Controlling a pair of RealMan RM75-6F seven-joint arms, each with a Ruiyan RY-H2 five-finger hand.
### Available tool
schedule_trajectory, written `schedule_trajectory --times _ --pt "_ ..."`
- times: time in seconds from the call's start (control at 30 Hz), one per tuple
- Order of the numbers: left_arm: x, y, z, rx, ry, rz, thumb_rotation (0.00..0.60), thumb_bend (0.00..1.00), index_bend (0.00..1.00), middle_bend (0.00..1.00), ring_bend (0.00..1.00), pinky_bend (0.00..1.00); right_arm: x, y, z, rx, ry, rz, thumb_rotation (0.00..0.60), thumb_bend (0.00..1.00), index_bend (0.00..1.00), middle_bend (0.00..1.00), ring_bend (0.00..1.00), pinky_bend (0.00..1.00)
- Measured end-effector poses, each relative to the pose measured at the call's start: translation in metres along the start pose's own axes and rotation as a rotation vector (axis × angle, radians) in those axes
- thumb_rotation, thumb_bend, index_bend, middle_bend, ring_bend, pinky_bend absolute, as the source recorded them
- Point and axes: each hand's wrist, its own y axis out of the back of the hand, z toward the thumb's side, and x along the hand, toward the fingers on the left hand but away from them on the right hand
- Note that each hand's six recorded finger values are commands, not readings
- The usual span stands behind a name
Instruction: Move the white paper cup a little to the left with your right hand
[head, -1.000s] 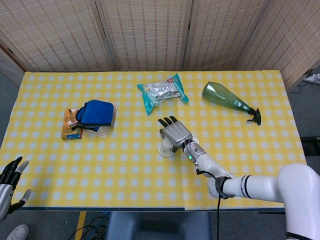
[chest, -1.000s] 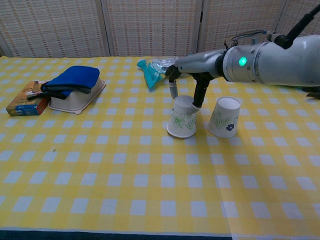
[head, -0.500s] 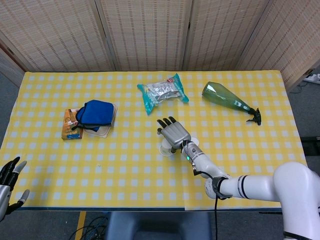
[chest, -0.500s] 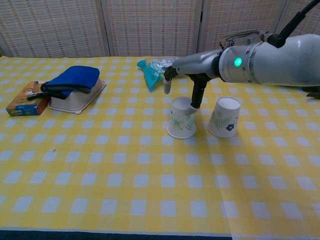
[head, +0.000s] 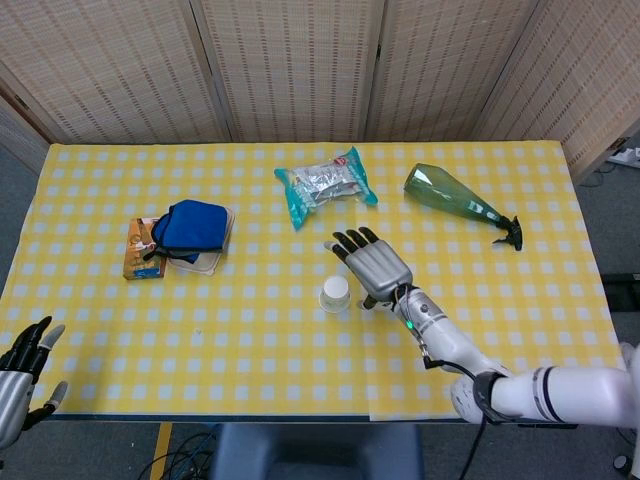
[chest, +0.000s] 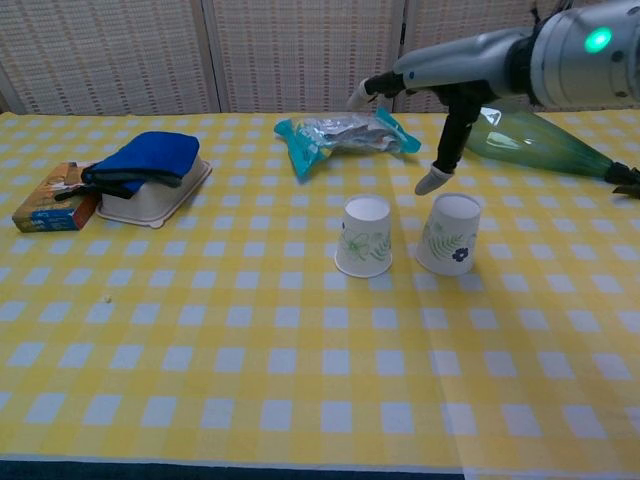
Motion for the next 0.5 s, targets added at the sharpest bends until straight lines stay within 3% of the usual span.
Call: schedule_trajectory --times 0.13,0.3,0.43,0.5 --pt "0.003 -0.01 0.009 0.024 -0.018 -0.035 0.6 0.38 0.0 0.0 0.04 0.29 0.045 0.012 -0.028 -0.012 -0.032 -0.088 0.6 0.13 0.05 0.0 0.0 0.0" --pt "0.006 -0.018 0.024 0.043 -0.07 -0.043 0.6 0.38 0.0 0.0 0.04 0.29 0.102 0.01 -0.069 0.04 -0.096 -0.28 0.6 0.13 0.05 0.0 0.0 0.0" --pt "0.011 -0.021 0.028 0.056 -0.073 -0.041 0.6 0.38 0.0 0.0 0.04 0.29 0.163 -0.013 -0.109 0.053 -0.194 -0.415 0.6 0.13 0.05 0.0 0.0 0.0" --pt "0.015 -0.019 0.029 0.057 -0.073 -0.024 0.6 0.38 0.0 0.0 0.04 0.29 0.182 -0.028 -0.125 0.052 -0.229 -0.431 0.6 0.13 0.05 0.0 0.0 0.0"
